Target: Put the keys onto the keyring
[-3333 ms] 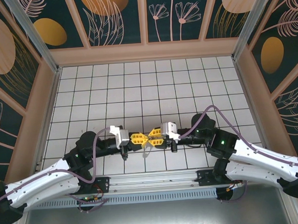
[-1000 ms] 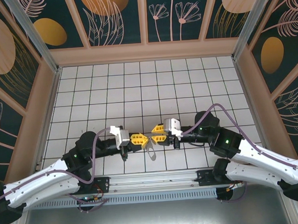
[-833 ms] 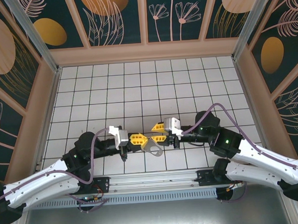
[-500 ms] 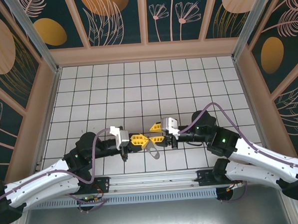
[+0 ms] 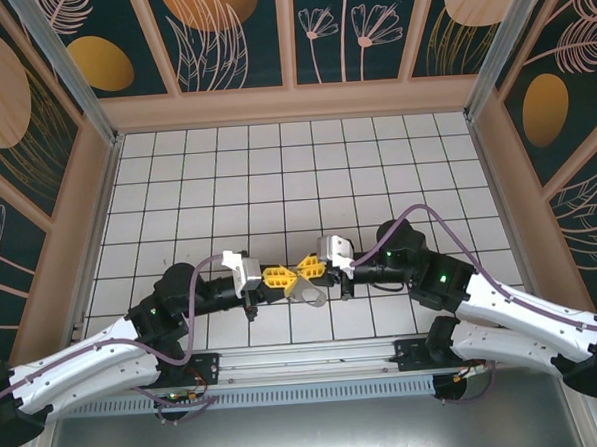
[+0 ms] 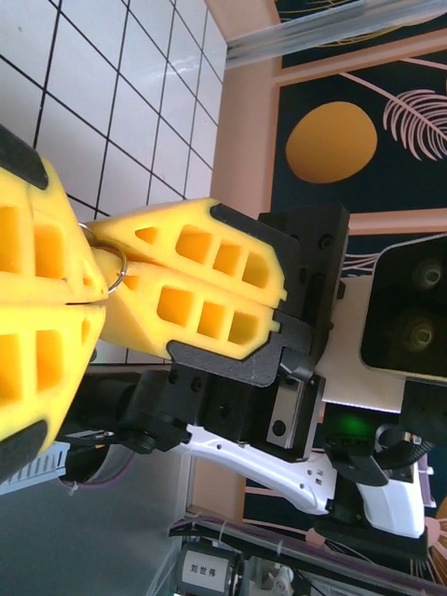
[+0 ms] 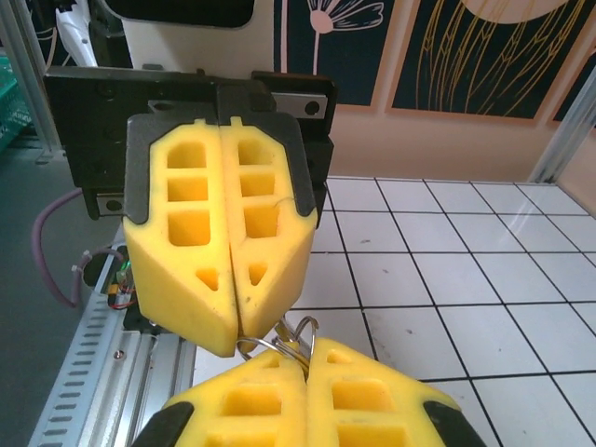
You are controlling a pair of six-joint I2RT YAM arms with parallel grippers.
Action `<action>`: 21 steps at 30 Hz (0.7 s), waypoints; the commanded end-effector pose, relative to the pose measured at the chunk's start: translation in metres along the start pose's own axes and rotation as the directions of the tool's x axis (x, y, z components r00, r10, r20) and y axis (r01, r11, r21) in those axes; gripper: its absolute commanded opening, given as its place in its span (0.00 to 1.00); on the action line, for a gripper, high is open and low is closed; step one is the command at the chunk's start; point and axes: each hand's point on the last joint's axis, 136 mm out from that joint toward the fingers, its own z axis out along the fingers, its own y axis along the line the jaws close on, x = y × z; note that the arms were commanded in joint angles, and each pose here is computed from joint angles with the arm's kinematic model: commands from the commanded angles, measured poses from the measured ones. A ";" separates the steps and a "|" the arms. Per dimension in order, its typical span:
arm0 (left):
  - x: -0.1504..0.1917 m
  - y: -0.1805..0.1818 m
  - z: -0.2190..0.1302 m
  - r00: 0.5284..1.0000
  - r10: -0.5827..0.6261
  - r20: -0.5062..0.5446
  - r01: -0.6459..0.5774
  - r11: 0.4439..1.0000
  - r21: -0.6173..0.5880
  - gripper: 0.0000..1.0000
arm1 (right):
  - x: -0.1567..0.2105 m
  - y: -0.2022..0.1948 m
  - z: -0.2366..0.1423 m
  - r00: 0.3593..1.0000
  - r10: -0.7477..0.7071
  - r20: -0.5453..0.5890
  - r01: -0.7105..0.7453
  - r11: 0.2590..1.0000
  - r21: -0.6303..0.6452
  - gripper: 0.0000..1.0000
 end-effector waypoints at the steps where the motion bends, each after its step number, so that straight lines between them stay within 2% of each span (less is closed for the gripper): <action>1: -0.010 0.004 -0.002 0.999 0.042 -0.029 -0.044 0.998 -0.036 0.00 | -0.011 -0.012 -0.007 0.999 -0.031 0.024 0.029 0.997 0.066 0.00; 4: 0.001 0.017 -0.002 0.990 0.054 -0.131 -0.069 0.992 -0.106 0.00 | -0.016 -0.015 -0.010 0.999 -0.043 0.027 0.041 0.995 0.086 0.00; 9: 0.011 0.027 0.001 0.971 0.080 -0.223 -0.113 0.984 -0.136 0.15 | -0.012 -0.023 -0.007 0.999 -0.032 -0.015 0.034 0.993 0.115 0.00; 14: 0.019 0.032 0.009 0.954 0.092 -0.285 -0.133 0.982 -0.130 0.20 | -0.007 -0.023 -0.003 0.999 -0.019 -0.038 0.023 0.994 0.110 0.00; 19: 0.023 0.033 0.015 0.939 0.111 -0.326 -0.155 0.982 -0.111 0.14 | -0.008 -0.023 -0.003 0.999 -0.028 -0.032 0.031 0.994 0.108 0.00; 20: 0.024 0.033 0.015 0.938 0.115 -0.328 -0.158 0.982 -0.107 0.10 | -0.008 -0.023 -0.003 0.999 -0.028 -0.032 0.031 0.994 0.108 0.00; 21: 0.024 0.033 0.016 0.937 0.116 -0.329 -0.158 0.982 -0.104 0.00 | -0.007 -0.023 -0.002 0.999 -0.029 -0.033 0.032 0.994 0.107 0.00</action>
